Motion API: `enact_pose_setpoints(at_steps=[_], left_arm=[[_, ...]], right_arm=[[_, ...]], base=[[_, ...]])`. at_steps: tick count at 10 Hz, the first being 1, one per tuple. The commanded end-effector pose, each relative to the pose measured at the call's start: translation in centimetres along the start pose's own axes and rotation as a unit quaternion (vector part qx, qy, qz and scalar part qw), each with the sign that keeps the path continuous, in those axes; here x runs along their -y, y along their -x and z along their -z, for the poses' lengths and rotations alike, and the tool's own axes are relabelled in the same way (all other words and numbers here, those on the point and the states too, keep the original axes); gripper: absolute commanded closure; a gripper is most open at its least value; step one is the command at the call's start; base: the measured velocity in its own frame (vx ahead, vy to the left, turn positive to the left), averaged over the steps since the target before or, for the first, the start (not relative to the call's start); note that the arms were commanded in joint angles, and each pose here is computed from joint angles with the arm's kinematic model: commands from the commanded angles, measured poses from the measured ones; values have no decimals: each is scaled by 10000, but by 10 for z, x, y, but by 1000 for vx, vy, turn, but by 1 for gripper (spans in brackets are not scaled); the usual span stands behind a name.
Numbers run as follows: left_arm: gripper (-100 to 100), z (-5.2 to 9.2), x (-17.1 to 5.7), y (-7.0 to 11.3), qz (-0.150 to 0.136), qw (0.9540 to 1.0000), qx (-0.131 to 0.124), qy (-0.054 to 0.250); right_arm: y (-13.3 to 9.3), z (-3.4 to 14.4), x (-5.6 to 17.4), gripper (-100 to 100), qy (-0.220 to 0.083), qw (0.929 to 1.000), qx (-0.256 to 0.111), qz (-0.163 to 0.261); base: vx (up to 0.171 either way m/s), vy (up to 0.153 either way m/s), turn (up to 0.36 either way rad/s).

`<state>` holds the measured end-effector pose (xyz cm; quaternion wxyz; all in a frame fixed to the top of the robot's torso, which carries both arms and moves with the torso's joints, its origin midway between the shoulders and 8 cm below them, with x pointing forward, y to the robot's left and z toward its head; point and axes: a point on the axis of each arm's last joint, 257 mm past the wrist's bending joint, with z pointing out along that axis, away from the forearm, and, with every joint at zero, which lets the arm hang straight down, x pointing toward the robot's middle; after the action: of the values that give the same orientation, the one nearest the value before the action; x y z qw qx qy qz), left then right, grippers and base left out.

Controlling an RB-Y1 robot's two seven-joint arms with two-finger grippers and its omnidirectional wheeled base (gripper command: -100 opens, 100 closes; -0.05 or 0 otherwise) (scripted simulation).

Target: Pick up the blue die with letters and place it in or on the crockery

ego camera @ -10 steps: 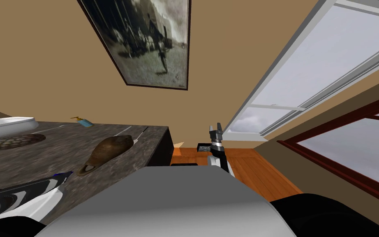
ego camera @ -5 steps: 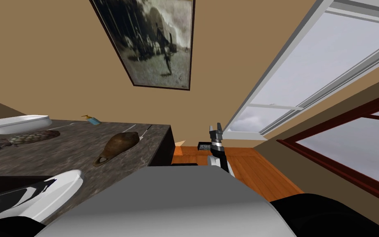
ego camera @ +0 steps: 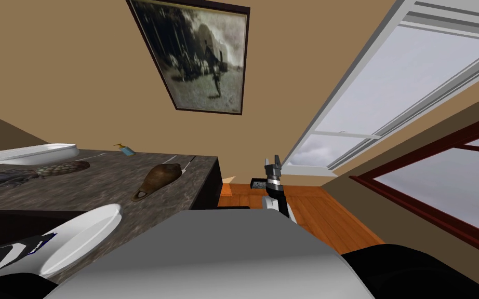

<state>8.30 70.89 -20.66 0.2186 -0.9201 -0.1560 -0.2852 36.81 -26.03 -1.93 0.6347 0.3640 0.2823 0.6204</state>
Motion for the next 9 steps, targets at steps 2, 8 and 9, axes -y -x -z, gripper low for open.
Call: enact_pose_setpoints(at_steps=[2, 8, 9], left_arm=[[-100, 0, 0, 0, 1, 10000, 0, 0], [-100, 18, 1, -19, -32, 10000, -35, 19], [-100, 22, 0, -24, -44, 10000, -41, 26]], right_arm=[[0, 0, 0, 0, 0, 10000, 0, 0], [0, 0, 0, 0, 0, 10000, 0, 0], [0, 0, 0, 0, 0, 10000, 0, 0]], base=[[-3, 2, 1], [2, 7, 21], [5, 20, 23]])
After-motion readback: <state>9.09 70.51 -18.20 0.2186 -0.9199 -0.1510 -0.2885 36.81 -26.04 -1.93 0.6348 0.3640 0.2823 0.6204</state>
